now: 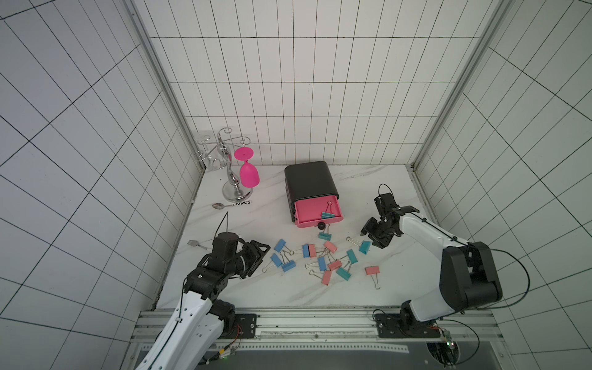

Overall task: Put the binder clips in the drawer according to color
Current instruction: Pick up the binder clip at the center of the board.

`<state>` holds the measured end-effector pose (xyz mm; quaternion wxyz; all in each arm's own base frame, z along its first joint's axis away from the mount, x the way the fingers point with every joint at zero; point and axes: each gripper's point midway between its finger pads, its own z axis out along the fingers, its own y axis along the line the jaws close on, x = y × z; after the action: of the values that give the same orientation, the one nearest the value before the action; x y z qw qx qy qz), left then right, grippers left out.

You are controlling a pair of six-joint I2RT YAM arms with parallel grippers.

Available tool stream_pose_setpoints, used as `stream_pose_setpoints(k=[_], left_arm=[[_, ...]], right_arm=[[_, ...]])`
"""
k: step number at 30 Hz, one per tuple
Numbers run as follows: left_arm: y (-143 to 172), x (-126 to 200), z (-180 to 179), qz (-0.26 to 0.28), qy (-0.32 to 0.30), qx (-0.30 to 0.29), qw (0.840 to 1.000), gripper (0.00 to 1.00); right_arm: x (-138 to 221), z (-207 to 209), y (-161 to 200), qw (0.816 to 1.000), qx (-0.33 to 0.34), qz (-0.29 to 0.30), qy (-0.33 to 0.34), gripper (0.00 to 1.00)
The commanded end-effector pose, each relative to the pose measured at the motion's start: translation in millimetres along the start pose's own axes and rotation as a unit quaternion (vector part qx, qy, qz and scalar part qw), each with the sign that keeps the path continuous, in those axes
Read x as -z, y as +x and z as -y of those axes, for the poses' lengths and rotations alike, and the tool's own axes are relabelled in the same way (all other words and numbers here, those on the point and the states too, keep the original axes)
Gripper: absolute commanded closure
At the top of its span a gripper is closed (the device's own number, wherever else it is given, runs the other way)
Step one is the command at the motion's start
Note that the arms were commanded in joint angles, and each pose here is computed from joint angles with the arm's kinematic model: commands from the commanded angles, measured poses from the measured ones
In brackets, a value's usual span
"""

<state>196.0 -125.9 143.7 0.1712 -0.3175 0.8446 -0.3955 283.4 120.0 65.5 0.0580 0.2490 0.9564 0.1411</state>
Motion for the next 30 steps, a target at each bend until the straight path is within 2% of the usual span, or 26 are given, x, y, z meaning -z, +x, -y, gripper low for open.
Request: stream_pose_setpoints(k=[1, 4, 8, 14, 19, 26, 30], left_arm=[[0, 0, 2, 0.002, 0.009, -0.003, 1.0, 0.35], [0, -1, 1, 0.002, 0.008, -0.002, 1.0, 0.35], [1, -2, 2, -0.001, 0.011, -0.001, 1.0, 0.35], [1, -4, 3, -0.007, 0.01, -0.003, 1.0, 0.35], [1, -4, 4, -0.008, 0.01, -0.004, 1.0, 0.34], [2, -4, 4, -0.01, 0.009, -0.004, 1.0, 0.34], [2, -5, 3, -0.012, 0.007, -0.005, 1.0, 0.34]], right_arm=[[12, 16, 7, 1.0, 0.019, 0.0, 0.025, 0.4], [10, 17, 19, 1.0, 0.026, -0.012, 0.009, 0.43], [17, 18, 24, 0.994, 0.1, 0.0, 0.046, 0.43], [24, 30, 5, 0.983, 0.156, 0.035, 0.094, 0.31], [10, 15, -11, 0.98, 0.185, 0.028, 0.073, 0.27], [-19, -1, -12, 0.974, 0.221, -0.024, 0.048, 0.27], [-27, -16, -16, 0.971, 0.234, -0.032, 0.023, 0.27]])
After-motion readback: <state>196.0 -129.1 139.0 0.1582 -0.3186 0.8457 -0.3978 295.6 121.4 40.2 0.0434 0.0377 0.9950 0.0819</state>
